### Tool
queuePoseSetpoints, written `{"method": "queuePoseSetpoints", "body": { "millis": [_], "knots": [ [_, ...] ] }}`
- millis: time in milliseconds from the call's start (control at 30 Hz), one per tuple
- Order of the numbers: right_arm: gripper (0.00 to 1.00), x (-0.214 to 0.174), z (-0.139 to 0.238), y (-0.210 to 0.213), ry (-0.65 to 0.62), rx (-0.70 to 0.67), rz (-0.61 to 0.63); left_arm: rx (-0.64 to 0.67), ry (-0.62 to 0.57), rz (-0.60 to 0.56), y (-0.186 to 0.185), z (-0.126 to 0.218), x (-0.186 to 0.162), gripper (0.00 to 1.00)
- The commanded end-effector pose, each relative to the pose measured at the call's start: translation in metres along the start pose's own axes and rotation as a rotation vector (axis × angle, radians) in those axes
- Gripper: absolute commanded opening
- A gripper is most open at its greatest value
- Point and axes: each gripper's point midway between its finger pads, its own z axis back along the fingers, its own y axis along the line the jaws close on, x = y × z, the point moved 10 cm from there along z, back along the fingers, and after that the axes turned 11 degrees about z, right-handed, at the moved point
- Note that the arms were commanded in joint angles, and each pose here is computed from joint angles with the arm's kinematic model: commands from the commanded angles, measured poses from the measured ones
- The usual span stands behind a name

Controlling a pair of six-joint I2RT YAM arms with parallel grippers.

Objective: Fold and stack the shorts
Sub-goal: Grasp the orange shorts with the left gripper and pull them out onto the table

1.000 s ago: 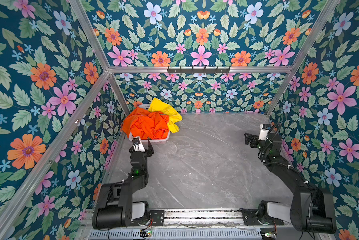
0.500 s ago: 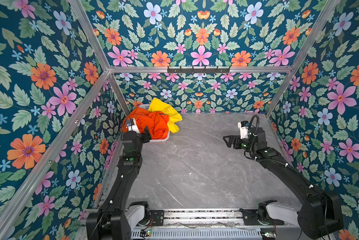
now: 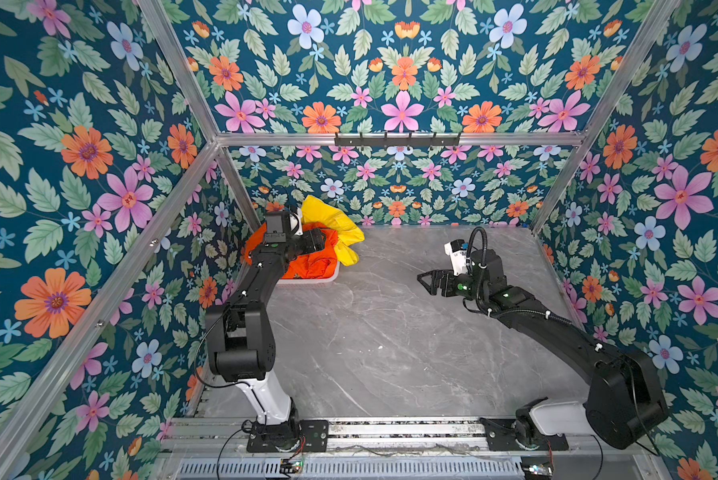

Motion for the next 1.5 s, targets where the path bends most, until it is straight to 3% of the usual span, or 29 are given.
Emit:
{"method": "queuePoseSetpoints", "body": {
  "millis": [0, 200, 300, 433, 567, 933, 1100, 1300, 1467],
  "knots": [
    [0.99, 0.006, -0.003, 0.004, -0.029, 0.044, -0.024, -0.006, 0.087, 0.037, 0.003, -0.016, -0.004, 0.87],
    [0.99, 0.007, -0.012, 0.006, -0.008, 0.073, -0.033, 0.010, 0.146, 0.048, 0.008, -0.042, -0.010, 0.89],
    [0.99, 0.009, -0.013, 0.005, -0.006, 0.079, -0.033, 0.017, 0.162, 0.052, 0.013, -0.051, -0.015, 0.79],
    [0.99, 0.012, -0.013, 0.006, -0.002, 0.078, -0.030, 0.039, 0.160, 0.055, 0.017, -0.057, -0.016, 0.39],
    [0.99, 0.013, -0.009, 0.006, -0.003, 0.047, -0.022, 0.022, 0.102, 0.033, 0.003, -0.037, -0.001, 0.00],
    [0.99, 0.030, -0.001, 0.014, -0.018, 0.058, 0.001, -0.160, -0.169, -0.185, -0.115, 0.087, 0.037, 0.00],
    [0.99, 0.041, 0.007, 0.021, -0.034, 0.077, 0.027, -0.265, -0.191, -0.398, -0.203, 0.134, 0.023, 0.00],
    [0.99, 0.046, 0.032, 0.023, -0.043, 0.005, 0.053, -0.546, -0.177, -0.495, -0.273, 0.175, -0.006, 0.00],
    [0.99, 0.041, 0.067, 0.004, -0.105, -0.055, -0.045, -0.698, -0.146, -0.565, -0.314, 0.186, -0.035, 0.00]
  ]
}}
